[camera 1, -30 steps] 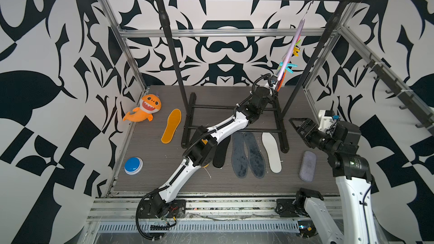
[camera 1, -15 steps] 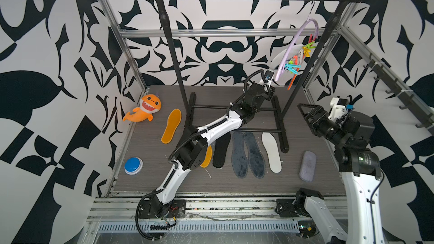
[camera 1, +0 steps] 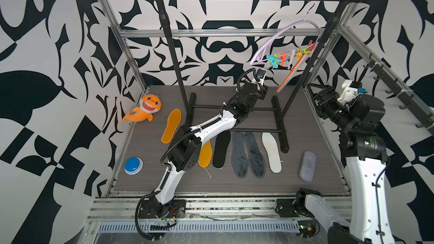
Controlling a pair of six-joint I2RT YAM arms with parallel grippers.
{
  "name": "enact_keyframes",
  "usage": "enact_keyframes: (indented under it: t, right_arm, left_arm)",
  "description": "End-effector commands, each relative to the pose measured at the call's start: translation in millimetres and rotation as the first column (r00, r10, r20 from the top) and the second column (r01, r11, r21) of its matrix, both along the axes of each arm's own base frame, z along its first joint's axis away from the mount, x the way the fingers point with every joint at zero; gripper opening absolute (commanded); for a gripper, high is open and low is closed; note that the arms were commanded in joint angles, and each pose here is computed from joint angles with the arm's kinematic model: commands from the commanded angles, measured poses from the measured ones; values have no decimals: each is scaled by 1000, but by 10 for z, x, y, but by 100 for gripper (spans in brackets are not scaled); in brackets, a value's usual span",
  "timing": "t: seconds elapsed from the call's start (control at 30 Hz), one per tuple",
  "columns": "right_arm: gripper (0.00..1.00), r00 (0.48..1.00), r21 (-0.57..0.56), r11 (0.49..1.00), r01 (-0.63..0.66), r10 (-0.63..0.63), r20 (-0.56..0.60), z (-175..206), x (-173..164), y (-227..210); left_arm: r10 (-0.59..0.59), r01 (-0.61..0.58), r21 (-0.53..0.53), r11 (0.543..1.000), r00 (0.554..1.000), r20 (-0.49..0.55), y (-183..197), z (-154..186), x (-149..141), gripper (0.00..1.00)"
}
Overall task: Take the shoe insoles off the hanger
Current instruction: Move the hanger to the clothesline.
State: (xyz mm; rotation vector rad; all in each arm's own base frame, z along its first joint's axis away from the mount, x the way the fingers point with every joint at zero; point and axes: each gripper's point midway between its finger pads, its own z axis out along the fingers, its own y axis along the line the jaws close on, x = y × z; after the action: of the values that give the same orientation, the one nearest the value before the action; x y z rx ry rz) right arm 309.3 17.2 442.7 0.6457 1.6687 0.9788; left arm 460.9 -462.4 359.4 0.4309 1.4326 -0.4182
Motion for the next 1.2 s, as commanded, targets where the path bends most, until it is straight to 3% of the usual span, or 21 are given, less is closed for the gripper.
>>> enact_keyframes:
  t: [0.0, 0.27, 0.6, 0.77, 0.93, 1.17]
  right_arm:
    - [81, 993, 27, 999, 21, -24, 113, 418, 32, -49]
    - [77, 982, 214, 976, 33, -72, 175, 744, 256, -162]
    - [76, 978, 441, 897, -10, -83, 191, 883, 681, -279]
    - [74, 974, 422, 907, -15, -81, 210, 1003, 681, -272]
    - [73, 969, 341, 936, -90, 2, 249, 1203, 585, -15]
    - [78, 974, 288, 953, -90, 24, 224, 1137, 474, 151]
  left_arm:
    - [23, -17, -93, 995, 998, 56, 230, 460, -61, 0]
    - [28, -22, -112, 994, 998, 57, 370, 554, -35, 0]
    - [18, -10, -131, 991, 998, 54, 437, 643, -5, 0]
    - [14, -8, -128, 992, 999, 52, 447, 649, 6, 0]
    - [12, -6, -126, 992, 999, 48, 451, 633, -2, 0]
    - [11, -6, -130, 991, 999, 37, 447, 592, 4, 0]
